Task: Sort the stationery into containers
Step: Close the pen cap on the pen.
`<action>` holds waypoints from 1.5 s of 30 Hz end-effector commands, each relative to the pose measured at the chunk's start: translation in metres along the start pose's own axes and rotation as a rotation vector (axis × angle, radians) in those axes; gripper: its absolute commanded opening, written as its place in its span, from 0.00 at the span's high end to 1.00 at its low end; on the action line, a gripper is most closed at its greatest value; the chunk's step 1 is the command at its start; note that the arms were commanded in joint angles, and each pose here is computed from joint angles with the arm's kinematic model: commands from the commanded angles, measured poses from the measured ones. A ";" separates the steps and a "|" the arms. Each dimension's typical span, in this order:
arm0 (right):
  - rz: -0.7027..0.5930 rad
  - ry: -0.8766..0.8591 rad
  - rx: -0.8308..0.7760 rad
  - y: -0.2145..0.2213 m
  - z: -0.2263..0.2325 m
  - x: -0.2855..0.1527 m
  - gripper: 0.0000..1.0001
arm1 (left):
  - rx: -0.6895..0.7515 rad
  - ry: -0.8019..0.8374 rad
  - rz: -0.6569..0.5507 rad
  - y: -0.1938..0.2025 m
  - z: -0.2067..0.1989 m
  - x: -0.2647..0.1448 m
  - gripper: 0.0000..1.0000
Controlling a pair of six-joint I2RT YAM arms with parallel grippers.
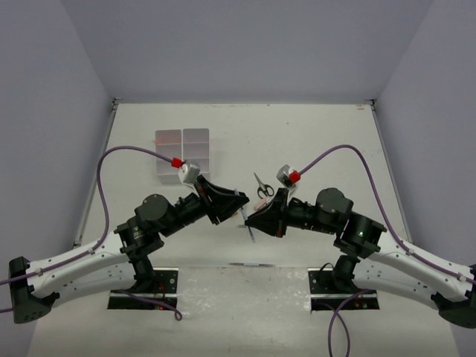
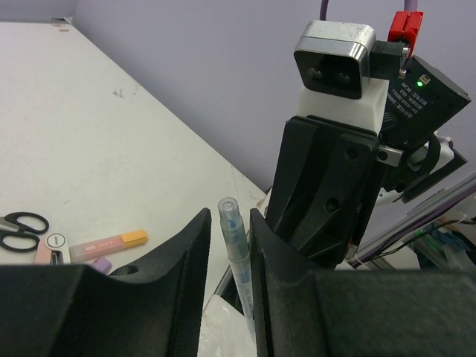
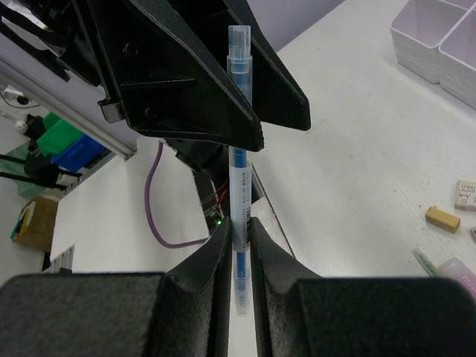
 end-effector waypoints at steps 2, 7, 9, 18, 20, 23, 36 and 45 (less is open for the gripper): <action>-0.108 0.002 0.001 -0.026 0.006 0.001 1.00 | -0.007 0.063 0.008 -0.005 -0.012 0.001 0.70; -0.129 0.024 0.005 -0.030 0.005 0.001 1.00 | -0.008 0.075 0.016 -0.003 -0.013 0.002 0.69; -0.135 0.030 0.006 -0.031 0.005 0.000 1.00 | -0.009 0.079 0.020 -0.002 -0.012 0.002 0.73; -0.131 0.001 -0.003 -0.026 0.004 0.008 1.00 | 0.013 0.149 0.025 -0.005 -0.021 -0.001 1.00; -0.142 -0.042 -0.020 -0.021 0.004 0.011 0.97 | 0.020 0.197 0.022 -0.007 -0.028 -0.004 1.00; -0.142 -0.078 -0.038 -0.015 0.005 0.014 0.69 | 0.025 0.233 0.005 -0.012 -0.034 -0.009 1.00; -0.139 -0.193 -0.045 -0.021 0.013 0.028 1.00 | 0.036 0.250 0.023 -0.012 -0.038 -0.009 1.00; -0.153 -0.134 -0.030 -0.015 0.007 0.023 1.00 | 0.073 0.169 -0.008 -0.013 -0.027 -0.003 0.37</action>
Point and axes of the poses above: each gripper's point midway between its finger pads, its own x axis out along the fingers, its own z axis along the line the jaws close on, y = z × x, the point moved 8 cm from there along -x, back along the fingers, and after that the axes turned 12 degrees about -x, right-handed, at the moved point
